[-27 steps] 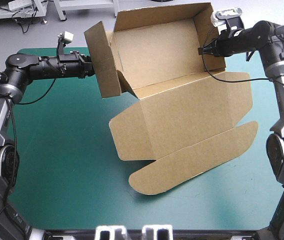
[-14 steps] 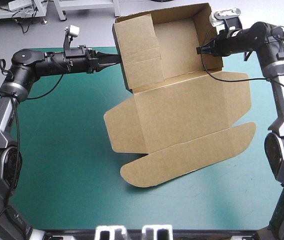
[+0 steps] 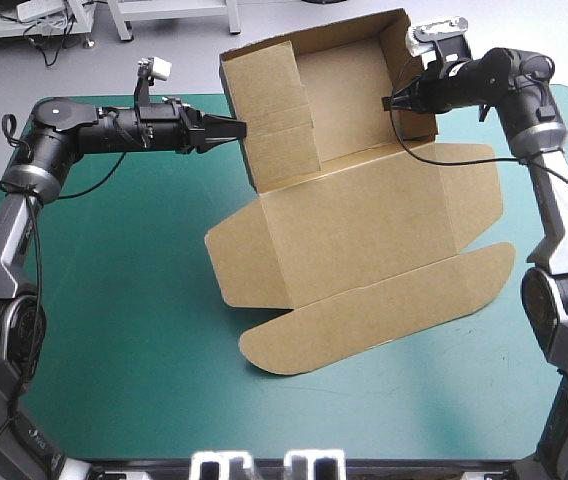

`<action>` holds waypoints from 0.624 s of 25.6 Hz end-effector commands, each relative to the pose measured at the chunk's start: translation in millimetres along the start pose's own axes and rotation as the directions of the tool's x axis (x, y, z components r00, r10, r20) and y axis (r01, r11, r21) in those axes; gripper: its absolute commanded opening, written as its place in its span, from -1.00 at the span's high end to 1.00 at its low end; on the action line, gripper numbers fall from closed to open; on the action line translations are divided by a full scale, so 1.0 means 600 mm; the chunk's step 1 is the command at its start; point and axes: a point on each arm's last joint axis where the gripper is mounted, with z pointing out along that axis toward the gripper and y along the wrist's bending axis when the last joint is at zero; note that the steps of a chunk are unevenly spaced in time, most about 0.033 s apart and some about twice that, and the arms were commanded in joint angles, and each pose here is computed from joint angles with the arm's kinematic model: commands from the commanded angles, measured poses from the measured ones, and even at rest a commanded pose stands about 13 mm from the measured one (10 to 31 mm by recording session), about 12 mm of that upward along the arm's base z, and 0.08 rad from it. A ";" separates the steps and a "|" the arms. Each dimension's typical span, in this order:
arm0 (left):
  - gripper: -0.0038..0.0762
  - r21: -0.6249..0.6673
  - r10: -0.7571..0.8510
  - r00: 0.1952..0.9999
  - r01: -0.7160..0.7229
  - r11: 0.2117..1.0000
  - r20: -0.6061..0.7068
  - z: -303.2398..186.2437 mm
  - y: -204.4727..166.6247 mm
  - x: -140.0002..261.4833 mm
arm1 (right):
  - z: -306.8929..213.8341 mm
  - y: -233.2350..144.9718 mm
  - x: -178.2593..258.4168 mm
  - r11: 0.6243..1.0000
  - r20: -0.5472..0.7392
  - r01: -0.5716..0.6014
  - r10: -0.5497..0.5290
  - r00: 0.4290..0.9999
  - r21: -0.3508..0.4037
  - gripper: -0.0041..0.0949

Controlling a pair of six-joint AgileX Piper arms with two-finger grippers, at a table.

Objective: Fold the box

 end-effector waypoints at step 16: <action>-0.01 -0.487 -0.049 0.989 0.110 0.866 0.137 -0.024 0.020 -0.036 | -0.010 0.123 -0.035 0.968 0.100 -0.121 0.145 0.984 -0.220 0.95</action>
